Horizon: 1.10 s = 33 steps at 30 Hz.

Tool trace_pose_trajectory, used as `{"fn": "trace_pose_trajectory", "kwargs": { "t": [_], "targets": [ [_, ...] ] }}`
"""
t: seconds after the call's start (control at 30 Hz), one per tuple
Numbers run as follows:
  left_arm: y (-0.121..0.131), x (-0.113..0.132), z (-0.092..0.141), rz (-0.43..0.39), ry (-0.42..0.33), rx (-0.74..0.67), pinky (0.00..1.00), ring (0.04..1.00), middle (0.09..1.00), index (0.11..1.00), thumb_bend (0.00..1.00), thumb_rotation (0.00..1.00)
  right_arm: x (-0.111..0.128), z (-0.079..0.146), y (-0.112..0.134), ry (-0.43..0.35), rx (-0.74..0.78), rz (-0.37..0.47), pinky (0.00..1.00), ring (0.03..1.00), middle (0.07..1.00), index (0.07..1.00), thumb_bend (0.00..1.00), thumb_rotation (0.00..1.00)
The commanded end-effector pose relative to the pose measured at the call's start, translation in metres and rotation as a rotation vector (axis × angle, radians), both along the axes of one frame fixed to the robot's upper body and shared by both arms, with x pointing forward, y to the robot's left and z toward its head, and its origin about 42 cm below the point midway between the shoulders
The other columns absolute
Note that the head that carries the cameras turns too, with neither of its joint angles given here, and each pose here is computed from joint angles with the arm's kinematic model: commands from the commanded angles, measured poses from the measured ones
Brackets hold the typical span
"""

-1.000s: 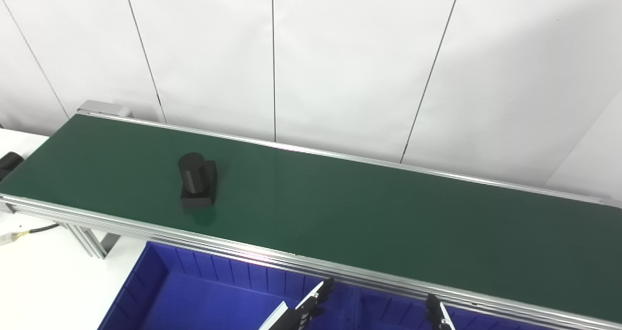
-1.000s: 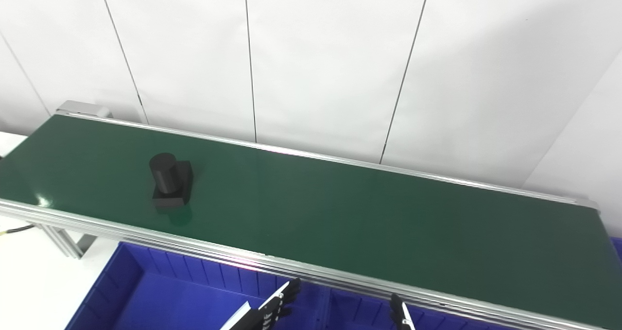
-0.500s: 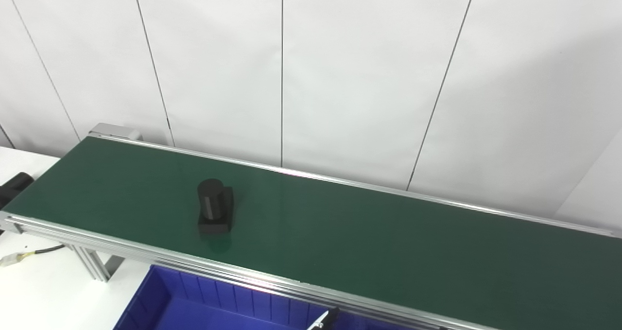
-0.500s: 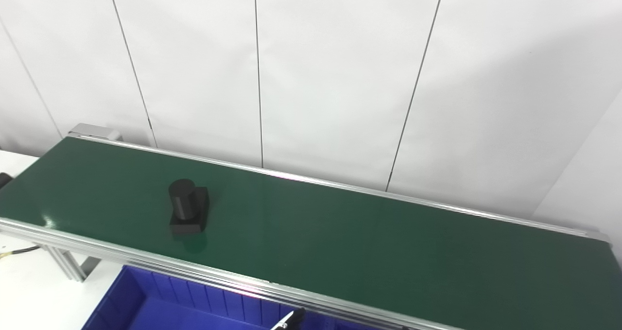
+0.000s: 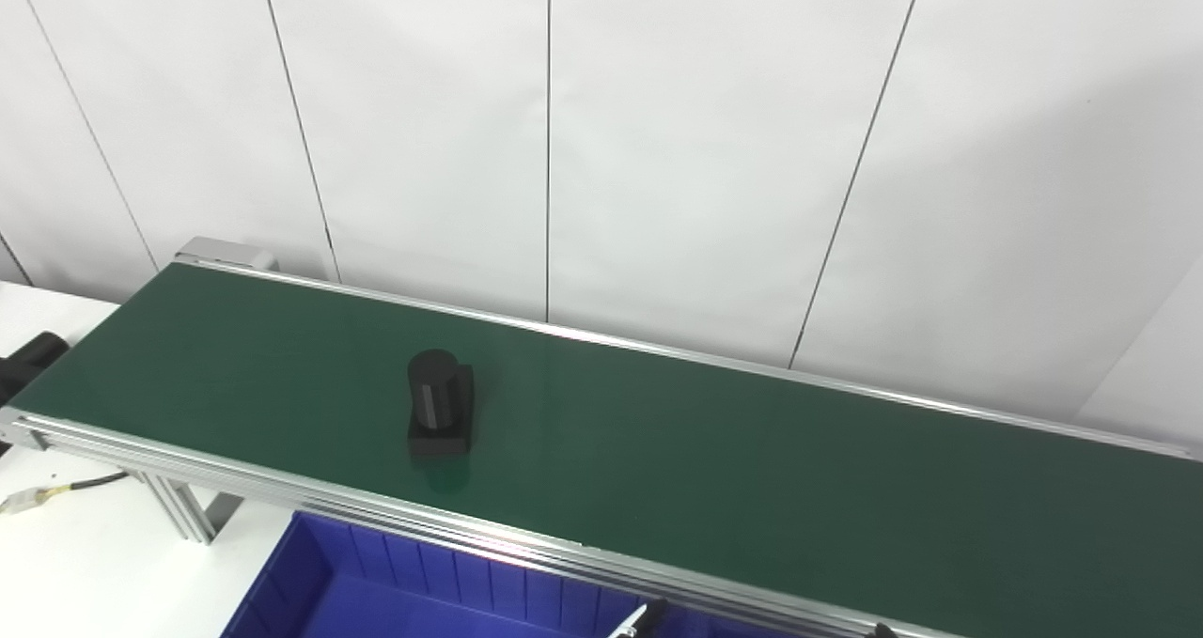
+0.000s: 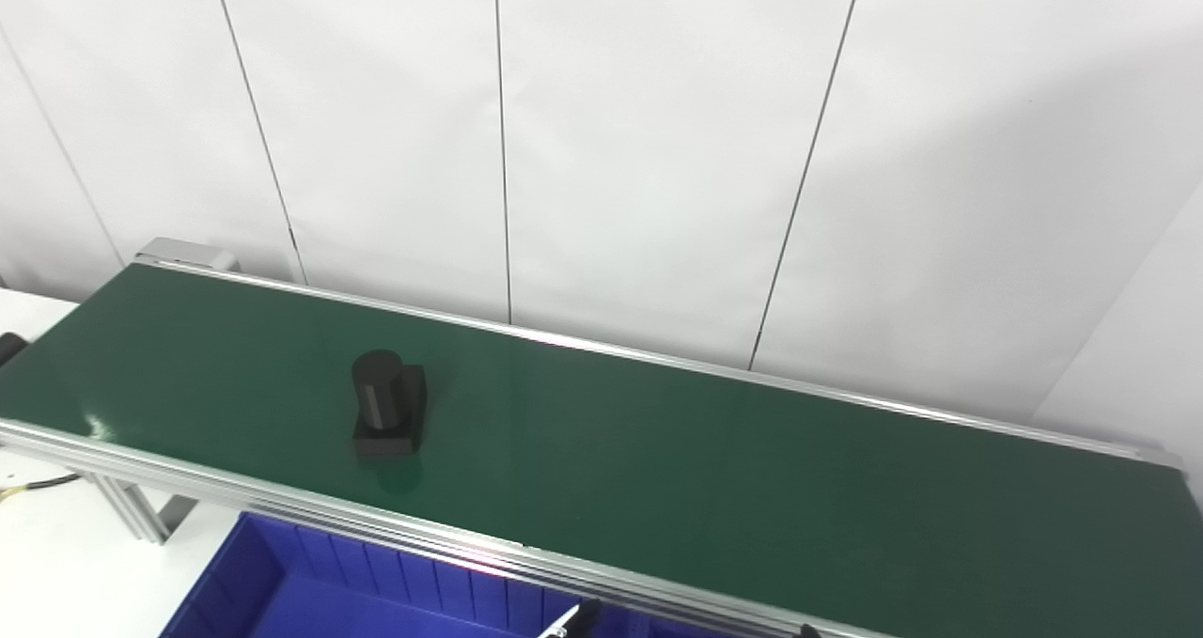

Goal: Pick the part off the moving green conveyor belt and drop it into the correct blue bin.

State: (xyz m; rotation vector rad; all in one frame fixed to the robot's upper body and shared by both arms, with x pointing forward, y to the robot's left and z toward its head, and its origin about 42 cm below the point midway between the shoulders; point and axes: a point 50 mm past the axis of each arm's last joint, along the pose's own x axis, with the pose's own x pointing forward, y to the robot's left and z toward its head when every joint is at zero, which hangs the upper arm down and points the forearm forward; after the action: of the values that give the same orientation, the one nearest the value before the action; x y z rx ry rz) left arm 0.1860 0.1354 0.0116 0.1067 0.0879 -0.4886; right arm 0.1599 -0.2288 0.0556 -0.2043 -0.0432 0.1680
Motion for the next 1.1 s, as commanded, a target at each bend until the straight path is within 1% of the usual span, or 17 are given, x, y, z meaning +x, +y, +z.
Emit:
{"fn": "trace_pose_trajectory", "kwargs": {
  "t": [0.0,0.13,0.23,0.3,0.47,0.53,0.63,0.73,0.8,0.87,0.93,1.0,1.07],
  "targets": [
    [-0.007,0.01,0.01,0.008,-0.066,-0.011,0.9,0.99,1.0,0.984,0.83,0.68,0.005,0.02,-0.002,-0.142,0.012,-0.011,0.99,0.986,0.985,1.0,0.67,0.52],
    [-0.011,0.01,0.01,0.008,-0.07,0.008,0.88,0.981,1.0,0.988,0.83,0.7,0.007,0.033,-0.008,-0.195,0.01,-0.027,1.0,0.985,0.97,1.0,0.69,0.5],
    [-0.014,0.011,0.01,0.007,-0.061,0.017,0.85,0.974,1.0,0.99,0.84,0.7,0.012,0.04,-0.014,-0.242,-0.022,-0.03,0.98,0.963,0.947,1.0,0.72,0.54],
    [-0.015,0.011,0.01,0.004,-0.061,0.024,0.85,0.973,1.0,0.991,0.84,0.7,0.015,0.043,-0.019,-0.256,-0.043,-0.032,0.97,0.958,0.938,1.0,0.73,0.54],
    [-0.016,0.01,0.009,0.016,-0.072,0.012,0.86,0.972,1.0,0.984,0.83,0.69,0.024,0.051,-0.025,-0.267,-0.057,-0.034,0.95,0.947,0.938,1.0,0.74,0.55],
    [-0.016,0.01,0.009,0.025,-0.072,0.014,0.85,0.968,1.0,0.983,0.83,0.69,0.03,0.057,-0.024,-0.269,-0.063,-0.035,0.94,0.947,0.942,1.0,0.78,0.57],
    [-0.014,0.007,0.011,0.043,-0.053,0.006,0.85,0.967,1.0,0.977,0.84,0.69,0.04,0.068,-0.02,-0.278,-0.07,-0.027,0.93,0.952,0.946,1.0,0.81,0.6],
    [-0.012,0.005,0.014,0.07,-0.039,-0.008,0.86,0.967,1.0,0.969,0.85,0.7,0.049,0.077,-0.017,-0.299,-0.087,-0.012,0.91,0.945,0.944,1.0,0.82,0.63],
    [-0.009,0.003,0.015,0.09,-0.043,-0.015,0.89,0.972,0.994,0.959,0.85,0.68,0.055,0.083,-0.014,-0.304,-0.09,-0.001,0.9,0.936,0.948,1.0,0.81,0.64],
    [-0.007,0.002,0.017,0.098,-0.05,-0.009,0.9,0.973,0.992,0.965,0.84,0.7,0.06,0.087,-0.012,-0.3,-0.084,0.006,0.92,0.94,0.956,1.0,0.82,0.63],
    [-0.004,0.002,0.018,0.117,-0.062,-0.015,0.9,0.97,0.988,0.958,0.84,0.69,0.066,0.092,-0.009,-0.298,-0.088,0.016,0.92,0.947,0.958,1.0,0.82,0.63],
    [-0.003,0.0,0.019,0.13,-0.072,-0.002,0.9,0.963,0.982,0.952,0.85,0.7,0.071,0.095,-0.008,-0.296,-0.097,0.026,0.92,0.947,0.958,1.0,0.81,0.63],
    [-0.002,-0.002,0.02,0.134,-0.075,0.017,0.88,0.951,0.977,0.951,0.86,0.72,0.077,0.098,-0.006,-0.29,-0.11,0.039,0.92,0.945,0.958,1.0,0.82,0.63]
  ]
}}
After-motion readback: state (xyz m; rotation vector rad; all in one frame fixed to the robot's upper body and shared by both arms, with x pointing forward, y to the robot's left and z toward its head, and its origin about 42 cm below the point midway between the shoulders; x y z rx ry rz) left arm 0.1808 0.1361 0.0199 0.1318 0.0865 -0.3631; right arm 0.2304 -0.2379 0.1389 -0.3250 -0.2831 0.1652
